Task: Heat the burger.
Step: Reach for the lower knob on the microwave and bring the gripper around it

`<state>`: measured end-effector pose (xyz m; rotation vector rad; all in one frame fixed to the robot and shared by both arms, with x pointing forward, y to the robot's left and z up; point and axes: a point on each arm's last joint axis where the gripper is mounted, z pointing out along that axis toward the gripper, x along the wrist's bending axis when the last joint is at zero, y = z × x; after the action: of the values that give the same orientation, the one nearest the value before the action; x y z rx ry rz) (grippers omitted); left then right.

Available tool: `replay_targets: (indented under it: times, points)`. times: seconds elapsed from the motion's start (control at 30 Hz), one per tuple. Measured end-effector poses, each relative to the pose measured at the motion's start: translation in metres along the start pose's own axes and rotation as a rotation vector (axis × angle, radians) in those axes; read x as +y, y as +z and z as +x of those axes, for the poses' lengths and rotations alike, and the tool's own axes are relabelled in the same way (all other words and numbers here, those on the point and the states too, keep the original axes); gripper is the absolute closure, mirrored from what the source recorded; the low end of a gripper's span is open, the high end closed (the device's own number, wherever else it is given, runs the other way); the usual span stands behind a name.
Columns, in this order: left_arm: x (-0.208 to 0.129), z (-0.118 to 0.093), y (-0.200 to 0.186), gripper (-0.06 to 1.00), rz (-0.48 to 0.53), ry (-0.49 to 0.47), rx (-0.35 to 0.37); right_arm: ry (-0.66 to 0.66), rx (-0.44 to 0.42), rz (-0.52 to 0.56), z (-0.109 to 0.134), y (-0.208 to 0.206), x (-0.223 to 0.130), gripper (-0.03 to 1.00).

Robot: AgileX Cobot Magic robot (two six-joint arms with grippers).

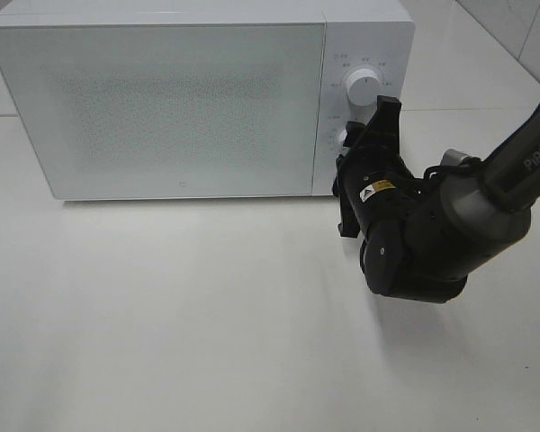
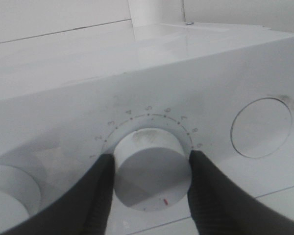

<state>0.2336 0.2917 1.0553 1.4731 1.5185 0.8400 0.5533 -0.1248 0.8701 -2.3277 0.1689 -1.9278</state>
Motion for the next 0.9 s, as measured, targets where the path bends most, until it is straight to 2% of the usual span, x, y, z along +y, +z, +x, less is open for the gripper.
replay_targets:
  times: [0.17, 0.6, 0.9]
  points:
    - [0.0, 0.0, 0.0, -0.04, 0.0, 0.0, 0.0, 0.036, 0.001, 0.001, 0.0001, 0.0002, 0.0005, 0.53]
    - [0.0, 0.0, 0.0, -0.04, 0.0, 0.0, 0.0, 0.034, 0.001, 0.001, 0.0001, 0.0002, 0.0005, 0.53]
    - [0.0, 0.0, 0.0, -0.04, 0.0, 0.0, 0.0, -0.016, 0.0, -0.018, 0.0, 0.0002, 0.0023, 0.53]
